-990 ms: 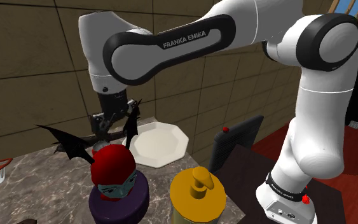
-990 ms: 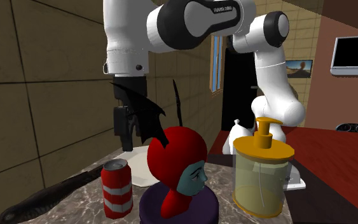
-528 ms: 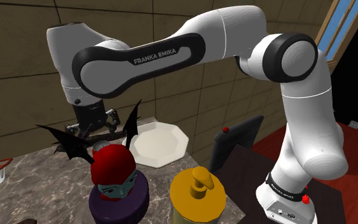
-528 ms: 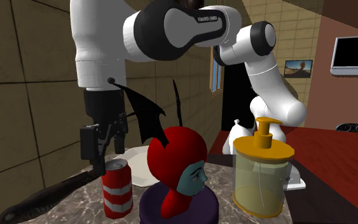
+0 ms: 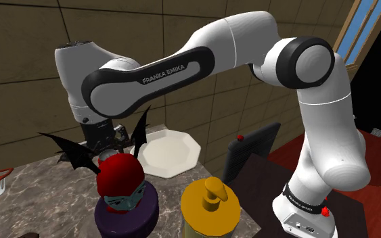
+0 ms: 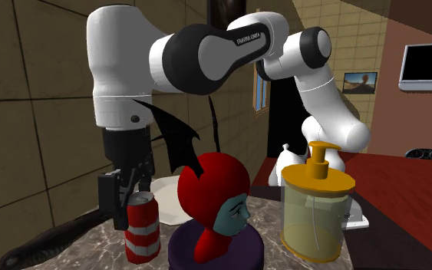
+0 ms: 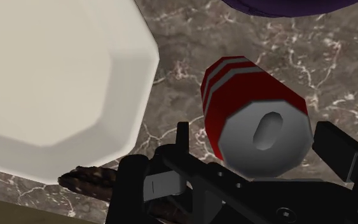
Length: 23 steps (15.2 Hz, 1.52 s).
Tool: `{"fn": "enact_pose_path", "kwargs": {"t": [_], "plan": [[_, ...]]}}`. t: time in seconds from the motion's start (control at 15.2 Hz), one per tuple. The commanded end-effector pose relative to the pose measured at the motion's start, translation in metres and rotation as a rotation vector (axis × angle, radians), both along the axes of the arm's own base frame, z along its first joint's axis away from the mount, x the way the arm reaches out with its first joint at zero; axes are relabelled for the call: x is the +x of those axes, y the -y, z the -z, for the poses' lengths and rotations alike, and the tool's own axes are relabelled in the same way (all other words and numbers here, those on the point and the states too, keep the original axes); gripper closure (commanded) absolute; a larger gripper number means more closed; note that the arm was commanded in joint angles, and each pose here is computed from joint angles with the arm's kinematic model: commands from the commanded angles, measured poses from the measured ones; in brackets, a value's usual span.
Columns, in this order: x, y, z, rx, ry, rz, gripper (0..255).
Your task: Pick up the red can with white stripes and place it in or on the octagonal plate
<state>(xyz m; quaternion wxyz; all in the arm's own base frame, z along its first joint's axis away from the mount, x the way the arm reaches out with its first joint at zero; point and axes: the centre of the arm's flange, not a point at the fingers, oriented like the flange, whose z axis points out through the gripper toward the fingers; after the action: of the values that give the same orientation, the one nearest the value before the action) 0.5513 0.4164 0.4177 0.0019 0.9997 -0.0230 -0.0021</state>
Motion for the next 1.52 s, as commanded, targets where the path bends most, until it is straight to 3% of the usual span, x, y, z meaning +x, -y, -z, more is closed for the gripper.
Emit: {"fn": "enact_pose_path", "kwargs": {"t": [0.0, 0.26, 0.33, 0.92, 1.45], "plan": [[0.0, 0.0, 0.001, 0.0, 0.0, 0.0, 0], [0.0, 0.0, 0.001, 0.0, 0.0, 0.0, 0], [0.0, 0.0, 0.001, 0.0, 0.0, 0.0, 255], [0.0, 0.0, 0.001, 0.0, 0.0, 0.0, 255], [0.0, 0.0, -0.041, 0.0, 0.0, 0.0, 255]]}}
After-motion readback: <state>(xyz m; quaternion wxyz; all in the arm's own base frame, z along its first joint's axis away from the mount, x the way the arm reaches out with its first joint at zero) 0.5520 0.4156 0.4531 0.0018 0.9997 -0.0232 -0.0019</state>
